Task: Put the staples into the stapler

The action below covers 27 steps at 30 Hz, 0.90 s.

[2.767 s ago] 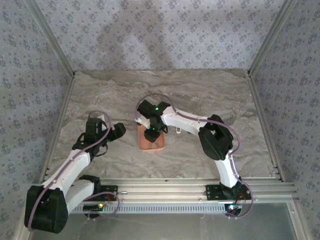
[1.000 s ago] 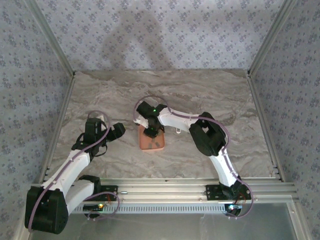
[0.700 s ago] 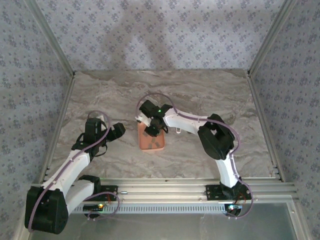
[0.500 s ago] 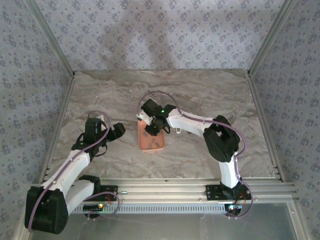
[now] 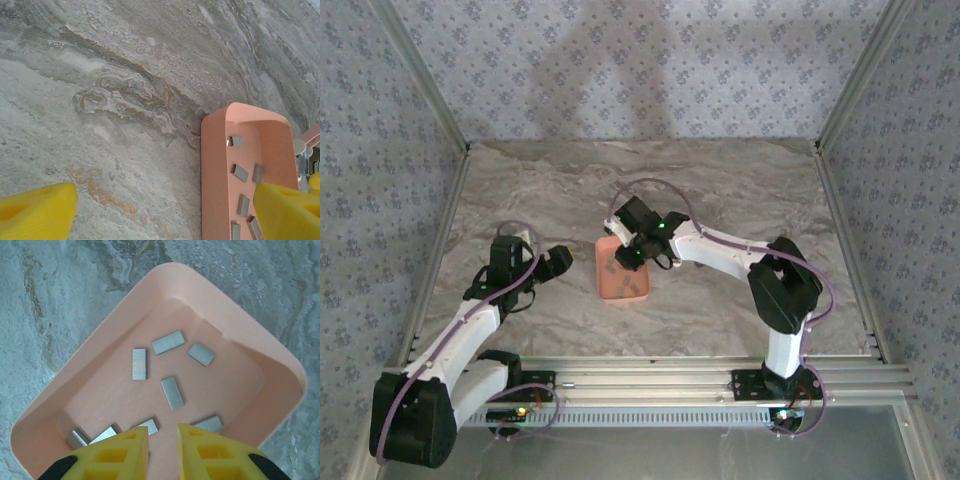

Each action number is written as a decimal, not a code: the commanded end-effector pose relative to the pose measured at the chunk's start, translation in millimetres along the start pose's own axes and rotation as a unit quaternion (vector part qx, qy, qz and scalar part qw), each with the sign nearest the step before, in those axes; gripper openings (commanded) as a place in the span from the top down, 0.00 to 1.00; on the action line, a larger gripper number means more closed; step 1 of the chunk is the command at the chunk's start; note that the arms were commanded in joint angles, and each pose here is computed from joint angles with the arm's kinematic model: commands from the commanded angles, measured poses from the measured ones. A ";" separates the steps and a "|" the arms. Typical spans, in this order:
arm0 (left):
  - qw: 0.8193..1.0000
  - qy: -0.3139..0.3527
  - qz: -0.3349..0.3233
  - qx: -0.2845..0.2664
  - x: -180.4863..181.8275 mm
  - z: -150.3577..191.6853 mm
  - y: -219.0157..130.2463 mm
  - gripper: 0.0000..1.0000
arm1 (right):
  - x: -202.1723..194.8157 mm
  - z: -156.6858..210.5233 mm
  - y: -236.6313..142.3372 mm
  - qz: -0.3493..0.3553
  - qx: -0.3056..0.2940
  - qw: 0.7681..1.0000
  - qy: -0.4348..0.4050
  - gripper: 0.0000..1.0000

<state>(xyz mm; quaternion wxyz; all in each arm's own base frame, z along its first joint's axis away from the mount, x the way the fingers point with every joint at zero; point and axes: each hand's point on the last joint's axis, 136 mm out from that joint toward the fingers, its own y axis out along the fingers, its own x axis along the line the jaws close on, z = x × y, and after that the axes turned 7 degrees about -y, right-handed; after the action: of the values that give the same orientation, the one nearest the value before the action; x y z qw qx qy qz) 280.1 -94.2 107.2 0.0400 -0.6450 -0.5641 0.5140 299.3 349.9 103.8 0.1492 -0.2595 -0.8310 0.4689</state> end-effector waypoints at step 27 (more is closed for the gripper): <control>0.997 0.047 0.046 0.032 -38.6 19.5 18.9 0.10 | -33.0 46.0 -56.8 -0.027 -0.026 0.970 0.241 0.74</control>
<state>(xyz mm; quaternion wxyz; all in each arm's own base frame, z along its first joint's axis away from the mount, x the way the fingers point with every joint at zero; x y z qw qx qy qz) 278.0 -137.9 95.5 0.0737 -0.6774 -0.5164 0.5188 287.6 266.9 118.6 0.3348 -0.3592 -0.7835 0.3808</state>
